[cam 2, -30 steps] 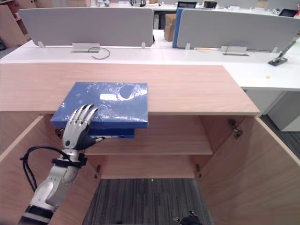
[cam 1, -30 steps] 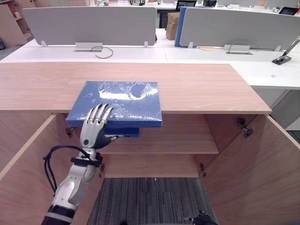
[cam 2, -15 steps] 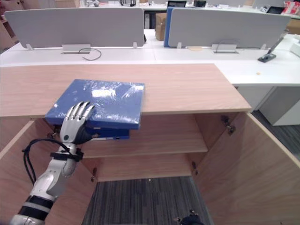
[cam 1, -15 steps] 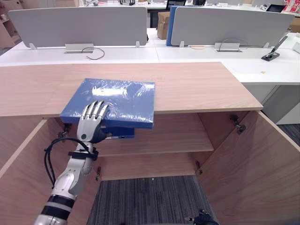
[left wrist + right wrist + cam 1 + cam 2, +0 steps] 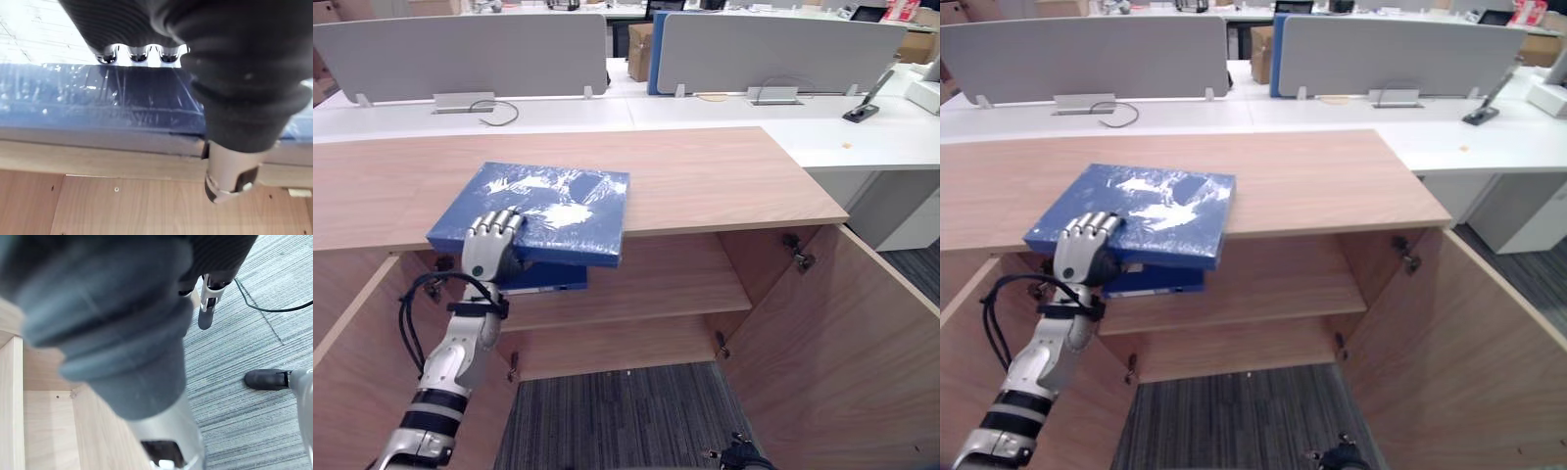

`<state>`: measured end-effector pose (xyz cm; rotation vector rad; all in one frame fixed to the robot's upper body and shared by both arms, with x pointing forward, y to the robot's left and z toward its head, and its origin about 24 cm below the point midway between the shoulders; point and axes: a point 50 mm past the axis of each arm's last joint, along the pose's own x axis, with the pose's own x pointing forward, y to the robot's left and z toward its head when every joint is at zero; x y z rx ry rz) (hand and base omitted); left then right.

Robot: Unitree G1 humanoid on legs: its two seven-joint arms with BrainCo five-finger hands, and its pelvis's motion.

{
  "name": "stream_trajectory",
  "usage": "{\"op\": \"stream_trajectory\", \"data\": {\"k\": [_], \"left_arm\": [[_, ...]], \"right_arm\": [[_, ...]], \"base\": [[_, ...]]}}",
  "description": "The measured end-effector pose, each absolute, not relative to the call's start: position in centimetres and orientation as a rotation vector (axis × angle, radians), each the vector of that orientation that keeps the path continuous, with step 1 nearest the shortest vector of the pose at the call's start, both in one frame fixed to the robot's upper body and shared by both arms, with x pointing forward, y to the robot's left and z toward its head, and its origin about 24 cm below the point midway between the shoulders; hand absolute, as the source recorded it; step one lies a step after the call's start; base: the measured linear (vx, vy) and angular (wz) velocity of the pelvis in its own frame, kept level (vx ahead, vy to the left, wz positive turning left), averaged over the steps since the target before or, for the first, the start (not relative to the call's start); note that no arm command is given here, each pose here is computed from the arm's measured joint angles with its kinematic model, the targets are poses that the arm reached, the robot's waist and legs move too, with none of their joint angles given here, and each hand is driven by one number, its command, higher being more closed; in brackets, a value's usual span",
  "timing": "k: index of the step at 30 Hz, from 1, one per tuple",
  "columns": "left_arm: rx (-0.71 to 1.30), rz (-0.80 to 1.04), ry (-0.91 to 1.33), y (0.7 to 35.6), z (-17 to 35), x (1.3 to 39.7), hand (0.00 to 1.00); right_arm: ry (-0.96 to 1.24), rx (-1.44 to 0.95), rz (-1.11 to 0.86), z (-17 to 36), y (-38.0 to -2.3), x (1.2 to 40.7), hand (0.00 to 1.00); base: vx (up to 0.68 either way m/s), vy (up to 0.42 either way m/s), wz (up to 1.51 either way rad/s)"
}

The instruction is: Walk over to the cabinet, pick up the folder, carry it to the office cabinet, place the folder inside the office cabinet, then close the office cabinet door

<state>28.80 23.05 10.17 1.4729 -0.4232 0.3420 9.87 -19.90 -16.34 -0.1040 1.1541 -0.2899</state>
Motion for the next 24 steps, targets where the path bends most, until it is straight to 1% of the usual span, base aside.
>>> {"op": "stream_trajectory", "data": {"k": [7,15,18,22,24], "left_arm": [[1.459,0.390,-0.469,22.9,11.4,29.4,1.00],[1.459,0.401,-0.463,23.0,11.5,29.7,1.00],[1.417,0.414,-0.476,22.0,11.6,29.5,1.00],[1.134,0.384,-0.571,17.8,12.0,26.4,1.00],[0.906,0.274,-0.626,14.8,12.0,24.1,1.00]], "right_arm": [[1.153,-0.100,-0.298,-16.3,-20.0,9.9,0.00],[1.153,-0.100,-0.298,-16.3,-20.0,9.9,0.00],[1.157,-0.100,-0.298,-16.4,-20.0,9.8,0.00],[1.169,-0.100,-0.302,-16.4,-20.0,9.4,0.00],[1.185,-0.098,-0.306,-16.5,-20.1,9.0,0.00]], "base": [[-0.01,0.009,-0.01],[-0.03,0.022,0.00],[-0.04,0.032,0.00],[-0.02,0.032,0.04],[-0.01,0.006,0.04]]}}
